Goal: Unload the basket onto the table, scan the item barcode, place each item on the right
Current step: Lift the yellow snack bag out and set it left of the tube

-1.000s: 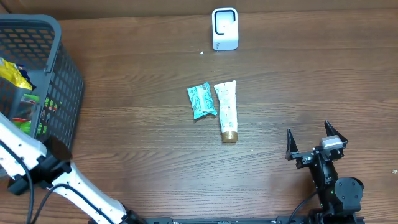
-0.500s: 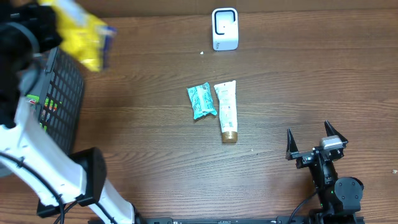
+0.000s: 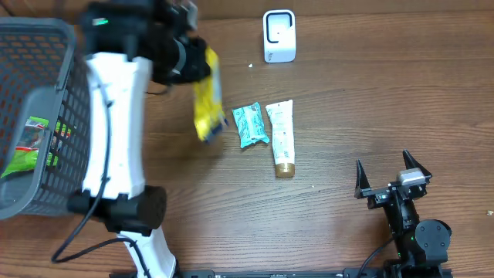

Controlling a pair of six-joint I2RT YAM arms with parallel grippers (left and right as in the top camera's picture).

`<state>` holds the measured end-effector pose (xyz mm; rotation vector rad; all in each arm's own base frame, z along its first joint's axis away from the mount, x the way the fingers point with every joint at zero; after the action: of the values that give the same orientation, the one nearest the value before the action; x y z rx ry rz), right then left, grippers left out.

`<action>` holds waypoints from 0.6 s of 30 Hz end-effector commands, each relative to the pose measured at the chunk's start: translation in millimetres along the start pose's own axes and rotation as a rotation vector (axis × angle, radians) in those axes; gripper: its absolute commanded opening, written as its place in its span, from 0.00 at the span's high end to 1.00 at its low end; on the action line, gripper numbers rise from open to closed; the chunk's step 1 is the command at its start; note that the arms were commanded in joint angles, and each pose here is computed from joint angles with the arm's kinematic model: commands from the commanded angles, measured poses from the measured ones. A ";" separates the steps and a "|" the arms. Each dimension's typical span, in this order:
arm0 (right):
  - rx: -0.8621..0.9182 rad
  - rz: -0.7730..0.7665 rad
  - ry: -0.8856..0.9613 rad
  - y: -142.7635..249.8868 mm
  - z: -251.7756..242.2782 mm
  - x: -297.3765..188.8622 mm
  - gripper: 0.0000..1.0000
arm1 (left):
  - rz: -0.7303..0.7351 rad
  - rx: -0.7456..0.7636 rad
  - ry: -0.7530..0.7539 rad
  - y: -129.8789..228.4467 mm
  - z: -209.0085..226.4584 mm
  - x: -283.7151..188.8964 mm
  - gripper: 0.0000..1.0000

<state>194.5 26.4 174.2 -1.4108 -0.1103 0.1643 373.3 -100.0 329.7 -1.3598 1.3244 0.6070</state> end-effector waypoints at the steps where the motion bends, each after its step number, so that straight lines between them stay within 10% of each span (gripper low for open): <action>1: 0.002 -0.004 -0.011 2.0 1.4 0.0 0.00 | 0.107 0.042 0.044 12.4 -9.5 37.2 0.96; 15: 0.002 -0.004 -0.011 2.0 1.4 0.0 0.00 | 0.336 -0.017 0.075 68.1 15.3 149.3 0.96; 18: 0.002 -0.004 -0.011 2.0 1.4 0.0 0.00 | 0.349 -0.019 0.042 74.9 24.0 159.4 0.57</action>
<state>194.5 26.4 174.3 -1.4108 -0.1106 0.1640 356.2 -122.8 159.0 -1.1743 1.6007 0.8262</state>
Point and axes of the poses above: each gripper's point midway between its finger pads, its own x axis out along the fingers, its own z axis along the line the jaws close on, y = z × x, the point moved 5 cm from there along -x, back along the fingers, and after that the axes turned 13 degrees about x, right-handed, at the moved point
